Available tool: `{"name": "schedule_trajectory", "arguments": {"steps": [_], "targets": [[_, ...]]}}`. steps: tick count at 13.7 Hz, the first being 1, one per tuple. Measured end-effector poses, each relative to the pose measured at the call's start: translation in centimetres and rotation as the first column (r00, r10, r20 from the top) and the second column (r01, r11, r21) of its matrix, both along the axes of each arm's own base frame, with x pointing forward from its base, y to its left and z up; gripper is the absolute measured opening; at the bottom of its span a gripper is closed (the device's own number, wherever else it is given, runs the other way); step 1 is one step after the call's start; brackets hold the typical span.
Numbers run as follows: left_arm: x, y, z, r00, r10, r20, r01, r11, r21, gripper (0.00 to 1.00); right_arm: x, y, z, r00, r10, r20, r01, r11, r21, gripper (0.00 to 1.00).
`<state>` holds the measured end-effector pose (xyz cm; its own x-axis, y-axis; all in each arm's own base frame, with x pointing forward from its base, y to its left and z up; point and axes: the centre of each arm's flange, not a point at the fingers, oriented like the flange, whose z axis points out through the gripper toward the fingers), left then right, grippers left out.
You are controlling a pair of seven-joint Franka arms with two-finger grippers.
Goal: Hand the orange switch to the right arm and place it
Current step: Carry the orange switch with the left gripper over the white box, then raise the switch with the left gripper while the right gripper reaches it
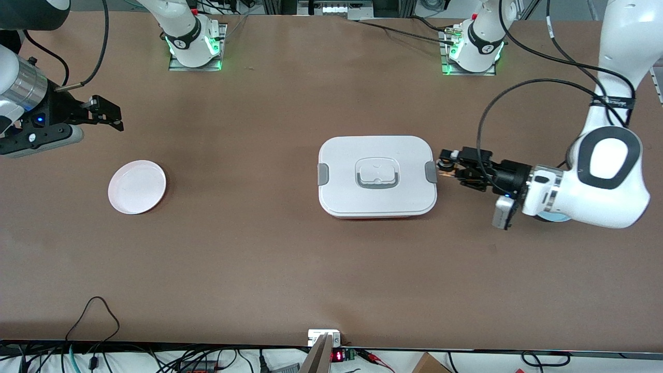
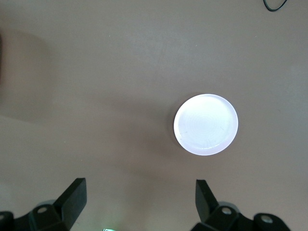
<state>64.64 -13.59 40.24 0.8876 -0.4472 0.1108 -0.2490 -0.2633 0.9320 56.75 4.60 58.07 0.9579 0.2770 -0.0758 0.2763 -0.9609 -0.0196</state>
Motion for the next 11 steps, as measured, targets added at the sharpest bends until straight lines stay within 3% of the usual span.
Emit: {"name": "schedule_trajectory", "arguments": {"steps": [2, 4, 6, 8, 11], "targets": [[0.3, -2.3, 0.5, 0.983, -0.030, 0.179, 0.043, 0.997, -0.069, 0.72, 0.4, 0.0, -0.2, 1.000, -0.001, 0.014, 0.001, 1.000, 0.002, 1.00], [0.6, -4.2, 0.9, 0.926, -0.045, 0.375, 0.097, 0.988, -0.123, 0.72, 0.7, 0.0, -0.2, 1.000, -0.001, 0.025, 0.001, 1.000, 0.003, 1.00], [0.7, -6.7, 1.5, 0.818, -0.046, 0.573, 0.172, 0.971, -0.169, 0.72, 1.1, 0.1, -0.4, 0.999, -0.002, 0.041, 0.001, 1.000, 0.010, 1.00], [0.2, -8.8, 2.0, 0.735, -0.012, 0.678, 0.229, 0.946, -0.230, 0.72, 2.1, 0.3, -2.6, 1.000, 0.002, 0.011, -0.002, 1.000, 0.017, 1.00], [0.3, -11.1, 2.7, 0.575, 0.062, 0.815, 0.253, 0.934, -0.250, 0.72, 3.1, 3.2, -6.7, 0.997, 0.051, -0.058, -0.050, 0.999, 0.021, 1.00]]}}
